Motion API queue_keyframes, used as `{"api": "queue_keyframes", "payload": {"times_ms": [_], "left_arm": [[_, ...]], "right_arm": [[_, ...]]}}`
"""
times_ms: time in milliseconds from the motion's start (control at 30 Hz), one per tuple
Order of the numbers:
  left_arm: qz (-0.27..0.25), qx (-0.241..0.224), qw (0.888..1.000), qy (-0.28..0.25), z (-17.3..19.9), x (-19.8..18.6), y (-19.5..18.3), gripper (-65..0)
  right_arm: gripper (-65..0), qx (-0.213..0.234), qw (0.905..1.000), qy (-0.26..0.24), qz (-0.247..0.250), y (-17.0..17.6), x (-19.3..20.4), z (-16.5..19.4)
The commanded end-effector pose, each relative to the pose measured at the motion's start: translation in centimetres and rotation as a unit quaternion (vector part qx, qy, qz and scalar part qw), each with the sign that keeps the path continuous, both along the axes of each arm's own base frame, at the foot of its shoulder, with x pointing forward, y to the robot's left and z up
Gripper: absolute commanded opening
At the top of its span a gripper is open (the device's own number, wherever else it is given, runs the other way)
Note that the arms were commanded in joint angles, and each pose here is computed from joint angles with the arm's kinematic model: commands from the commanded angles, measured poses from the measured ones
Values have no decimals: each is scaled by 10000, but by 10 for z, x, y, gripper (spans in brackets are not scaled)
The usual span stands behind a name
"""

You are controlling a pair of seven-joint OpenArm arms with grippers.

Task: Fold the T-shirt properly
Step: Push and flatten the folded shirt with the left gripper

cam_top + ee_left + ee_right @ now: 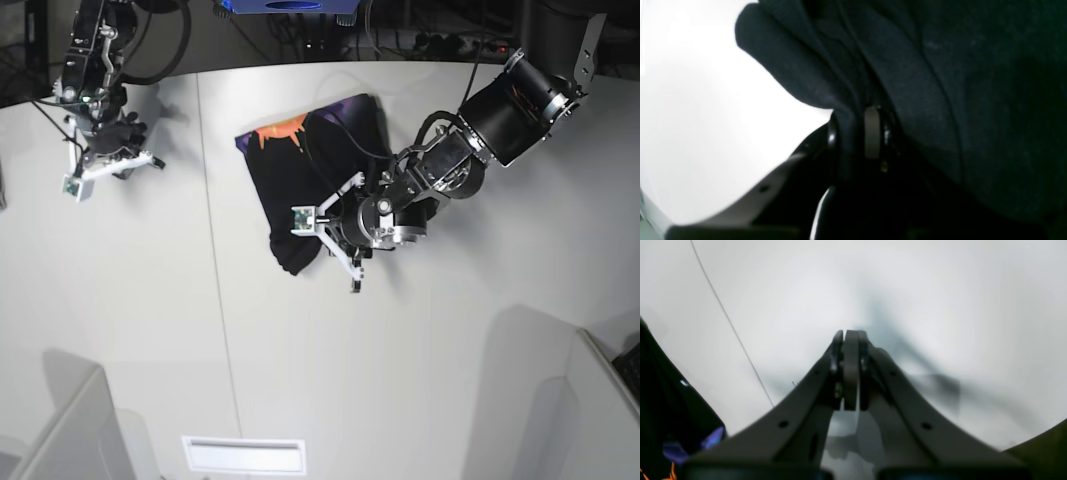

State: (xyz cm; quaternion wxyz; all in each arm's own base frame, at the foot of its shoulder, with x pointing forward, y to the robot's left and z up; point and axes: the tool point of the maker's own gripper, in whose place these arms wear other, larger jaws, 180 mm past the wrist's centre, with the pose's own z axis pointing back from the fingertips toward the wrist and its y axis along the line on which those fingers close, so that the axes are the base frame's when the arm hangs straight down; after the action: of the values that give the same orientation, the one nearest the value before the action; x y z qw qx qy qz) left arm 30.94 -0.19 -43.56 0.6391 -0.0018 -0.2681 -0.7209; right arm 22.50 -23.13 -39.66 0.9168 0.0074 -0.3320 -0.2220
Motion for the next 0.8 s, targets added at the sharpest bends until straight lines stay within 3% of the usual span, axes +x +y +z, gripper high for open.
{"api": "queue_keyframes", "payload": {"times_ms": [0, 267, 767], "left_arm": [[-325, 127, 9980, 527, -20, -33, -2, -650], [-950, 232, 9937, 541, -23, -53, -27, -650], [-1054, 63, 9933, 465, -15, -50, -50, -650]], "right_arm": [[-650, -95, 9997, -207, 0, -4, 6, 11], [-650, 43, 9992, -225, -321, -7, 1, 8], [-650, 40, 9992, -189, -336, -8, -3, 7]]}}
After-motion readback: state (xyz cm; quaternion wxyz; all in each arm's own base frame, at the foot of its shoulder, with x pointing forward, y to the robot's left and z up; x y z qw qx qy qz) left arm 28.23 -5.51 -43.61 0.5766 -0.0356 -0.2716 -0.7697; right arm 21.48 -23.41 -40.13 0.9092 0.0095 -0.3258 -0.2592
